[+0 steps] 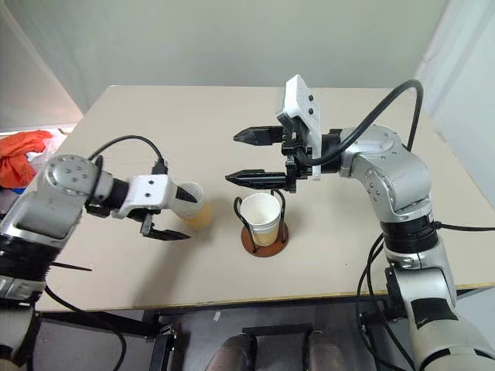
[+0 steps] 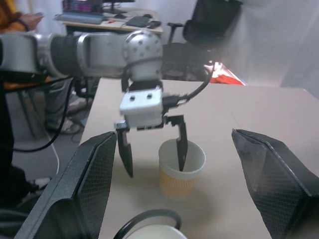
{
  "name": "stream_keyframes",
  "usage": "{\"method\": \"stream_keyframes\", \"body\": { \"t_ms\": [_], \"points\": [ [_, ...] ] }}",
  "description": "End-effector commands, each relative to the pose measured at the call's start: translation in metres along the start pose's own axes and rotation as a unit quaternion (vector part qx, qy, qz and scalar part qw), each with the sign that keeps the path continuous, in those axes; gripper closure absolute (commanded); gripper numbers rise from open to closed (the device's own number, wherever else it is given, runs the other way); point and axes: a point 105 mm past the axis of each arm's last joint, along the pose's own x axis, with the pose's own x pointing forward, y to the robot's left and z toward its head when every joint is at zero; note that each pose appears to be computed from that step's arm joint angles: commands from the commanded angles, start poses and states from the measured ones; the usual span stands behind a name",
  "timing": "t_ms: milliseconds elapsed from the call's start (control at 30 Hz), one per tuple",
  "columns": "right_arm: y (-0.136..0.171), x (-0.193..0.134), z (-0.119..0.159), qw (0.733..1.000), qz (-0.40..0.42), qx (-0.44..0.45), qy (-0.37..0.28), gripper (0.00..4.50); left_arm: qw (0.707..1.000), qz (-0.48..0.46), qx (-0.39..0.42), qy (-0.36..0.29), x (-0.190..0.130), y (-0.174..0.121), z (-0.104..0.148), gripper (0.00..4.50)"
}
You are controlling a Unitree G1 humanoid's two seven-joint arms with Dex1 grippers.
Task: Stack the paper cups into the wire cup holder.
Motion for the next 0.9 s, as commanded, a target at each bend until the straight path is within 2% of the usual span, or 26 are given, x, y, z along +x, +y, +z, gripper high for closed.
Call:
{"method": "stream_keyframes", "body": {
  "t_ms": [33,133,300,433,567,733,900],
  "points": [
    [0.003,-0.005,0.014,0.999,-0.015,-0.02,-0.021,0.57,1.0,0.017,0.021,0.008,-0.006,0.009,0.003,0.37],
    [0.003,-0.005,0.014,0.999,-0.02,-0.019,-0.021,0.57,1.0,0.011,0.022,0.003,-0.006,0.009,0.004,1.22],
    [0.004,-0.007,0.014,0.999,-0.024,-0.018,-0.019,0.57,1.0,0.0,0.027,-0.006,-0.005,0.008,0.008,3.04],
    [0.002,-0.009,0.015,0.999,-0.033,-0.014,-0.02,0.57,0.998,-0.026,0.032,-0.045,-0.004,0.002,0.023,4.46],
    [0.002,-0.024,0.013,0.999,-0.048,-0.011,-0.009,0.57,0.996,-0.039,0.045,-0.072,-0.012,0.003,0.039,4.46],
    [0.019,-0.07,0.005,0.998,-0.063,0.008,0.013,0.57,0.989,0.011,0.062,-0.13,-0.054,0.037,0.068,4.46],
    [0.042,-0.134,-0.018,0.988,-0.14,0.043,0.049,0.57,0.971,0.02,0.141,-0.19,-0.093,0.052,0.122,4.46]
  ]
}}
